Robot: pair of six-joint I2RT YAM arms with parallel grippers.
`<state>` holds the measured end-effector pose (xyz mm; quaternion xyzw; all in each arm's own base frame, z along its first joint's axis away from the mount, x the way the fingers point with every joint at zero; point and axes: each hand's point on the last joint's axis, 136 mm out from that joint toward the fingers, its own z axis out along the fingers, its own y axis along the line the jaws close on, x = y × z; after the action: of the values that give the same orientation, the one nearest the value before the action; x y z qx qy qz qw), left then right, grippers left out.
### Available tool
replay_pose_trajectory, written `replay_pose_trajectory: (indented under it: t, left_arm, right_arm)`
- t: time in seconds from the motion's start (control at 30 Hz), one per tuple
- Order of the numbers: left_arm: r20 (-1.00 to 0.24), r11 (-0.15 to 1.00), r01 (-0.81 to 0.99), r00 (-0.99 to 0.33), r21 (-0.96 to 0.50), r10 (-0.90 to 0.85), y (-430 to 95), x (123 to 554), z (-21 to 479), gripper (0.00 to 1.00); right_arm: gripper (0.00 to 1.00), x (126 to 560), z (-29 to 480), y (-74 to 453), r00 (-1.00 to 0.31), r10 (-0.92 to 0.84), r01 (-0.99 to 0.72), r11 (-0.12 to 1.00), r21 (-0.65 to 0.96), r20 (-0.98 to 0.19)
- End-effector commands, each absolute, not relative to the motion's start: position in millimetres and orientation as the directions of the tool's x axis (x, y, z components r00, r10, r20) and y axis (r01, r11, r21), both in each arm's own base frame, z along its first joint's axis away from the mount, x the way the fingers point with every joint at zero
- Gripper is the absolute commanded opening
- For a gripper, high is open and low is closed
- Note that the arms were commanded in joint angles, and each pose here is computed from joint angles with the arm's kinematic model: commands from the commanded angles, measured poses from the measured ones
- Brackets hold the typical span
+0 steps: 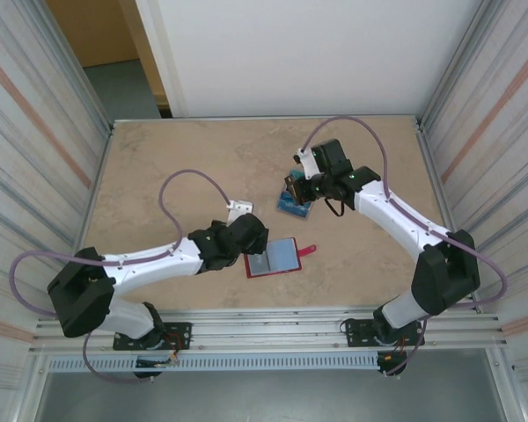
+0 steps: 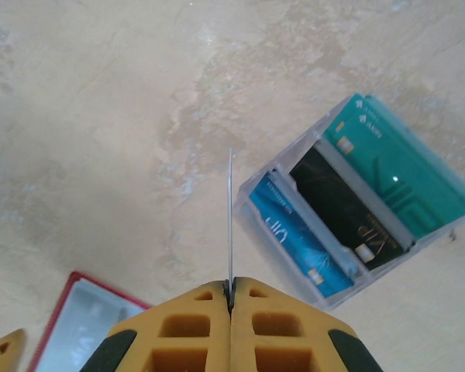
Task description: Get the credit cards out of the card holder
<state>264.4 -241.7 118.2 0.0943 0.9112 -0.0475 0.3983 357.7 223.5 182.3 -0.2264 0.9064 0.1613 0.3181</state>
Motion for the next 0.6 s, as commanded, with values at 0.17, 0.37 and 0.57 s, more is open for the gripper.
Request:
replay_pose_trajectory:
  t: [0.17, 0.37, 0.57]
  left_arm:
    - [-0.788, 0.982, 0.183, -0.612, -0.049, 0.075, -228.1, 270.4, 134.2, 0.99]
    - [-0.780, 0.983, 0.166, -0.624, -0.077, 0.044, -220.5, 270.4, 130.8, 0.99]
    - [-0.779, 0.984, 0.153, -0.627, -0.086, 0.029, -216.0, 270.3, 130.1, 0.99]
  right_arm:
    - [0.00, 385.2, 170.3, 214.9, -0.598, -0.527, -0.640, 0.767, -0.035, -0.604]
    - [0.00, 400.8, 156.5, 209.8, -0.558, -0.624, -0.678, 0.722, -0.133, -0.547]
    - [0.00, 409.9, 145.2, 205.9, -0.534, -0.682, -0.708, 0.684, -0.177, -0.500]
